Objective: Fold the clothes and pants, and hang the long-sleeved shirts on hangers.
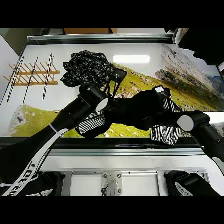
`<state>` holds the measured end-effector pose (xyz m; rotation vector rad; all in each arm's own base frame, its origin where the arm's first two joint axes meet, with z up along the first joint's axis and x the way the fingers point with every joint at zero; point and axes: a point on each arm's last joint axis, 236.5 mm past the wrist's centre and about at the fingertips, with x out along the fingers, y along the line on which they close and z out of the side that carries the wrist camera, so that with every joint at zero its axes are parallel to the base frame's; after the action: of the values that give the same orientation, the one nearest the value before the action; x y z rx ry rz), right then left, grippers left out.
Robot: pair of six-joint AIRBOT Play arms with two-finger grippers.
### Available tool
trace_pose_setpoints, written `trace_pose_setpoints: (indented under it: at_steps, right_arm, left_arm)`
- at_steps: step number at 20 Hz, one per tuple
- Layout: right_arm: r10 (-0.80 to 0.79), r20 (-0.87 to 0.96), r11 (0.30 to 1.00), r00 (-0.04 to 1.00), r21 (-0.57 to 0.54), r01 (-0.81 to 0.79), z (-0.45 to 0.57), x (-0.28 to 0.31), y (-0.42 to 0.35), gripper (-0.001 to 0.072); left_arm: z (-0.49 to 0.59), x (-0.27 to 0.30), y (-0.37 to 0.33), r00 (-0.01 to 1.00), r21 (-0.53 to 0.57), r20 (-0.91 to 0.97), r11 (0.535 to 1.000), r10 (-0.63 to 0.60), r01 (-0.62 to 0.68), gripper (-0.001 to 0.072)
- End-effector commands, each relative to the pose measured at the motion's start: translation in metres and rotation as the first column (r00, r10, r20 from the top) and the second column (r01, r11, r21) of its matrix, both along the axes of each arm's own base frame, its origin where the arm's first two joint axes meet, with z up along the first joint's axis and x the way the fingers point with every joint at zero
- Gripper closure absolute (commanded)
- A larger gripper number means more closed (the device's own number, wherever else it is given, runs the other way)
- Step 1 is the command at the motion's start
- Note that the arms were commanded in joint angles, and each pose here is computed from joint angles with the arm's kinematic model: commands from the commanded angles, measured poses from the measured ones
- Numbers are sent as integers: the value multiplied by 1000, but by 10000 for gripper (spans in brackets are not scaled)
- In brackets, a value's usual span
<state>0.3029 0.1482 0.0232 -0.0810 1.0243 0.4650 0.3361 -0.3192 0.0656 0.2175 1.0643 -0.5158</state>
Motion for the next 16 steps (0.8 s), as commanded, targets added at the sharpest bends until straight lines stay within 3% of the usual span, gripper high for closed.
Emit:
trace_pose_setpoints:
  at_steps: [1, 6, 9, 13, 16]
  right_arm:
    - [0, 7, 999, 1000, -41, 0, -15, 8, 5, 176]
    - [-21, -16, 998, 1000, -60, 20, -27, 11, 3, 176]
    - [-190, 3, 977, 982, -100, 190, -36, 30, -20, 177]
    - [-441, 49, 892, 896, -83, 443, -33, 48, -52, 177]
    - [-512, 77, 853, 856, -71, 517, -29, 54, -63, 177]
  left_arm:
    - [16, -8, -5, 1000, -70, -15, 998, -8, 7, 694]
    - [17, -13, -11, 999, -96, -38, 995, -11, 7, 694]
    - [17, -16, -13, 998, -109, -54, 994, -13, 7, 694]
    - [11, -25, -5, 995, -70, -94, 998, -13, 6, 694]
    - [8, -30, -2, 993, -55, -116, 998, -13, 7, 694]
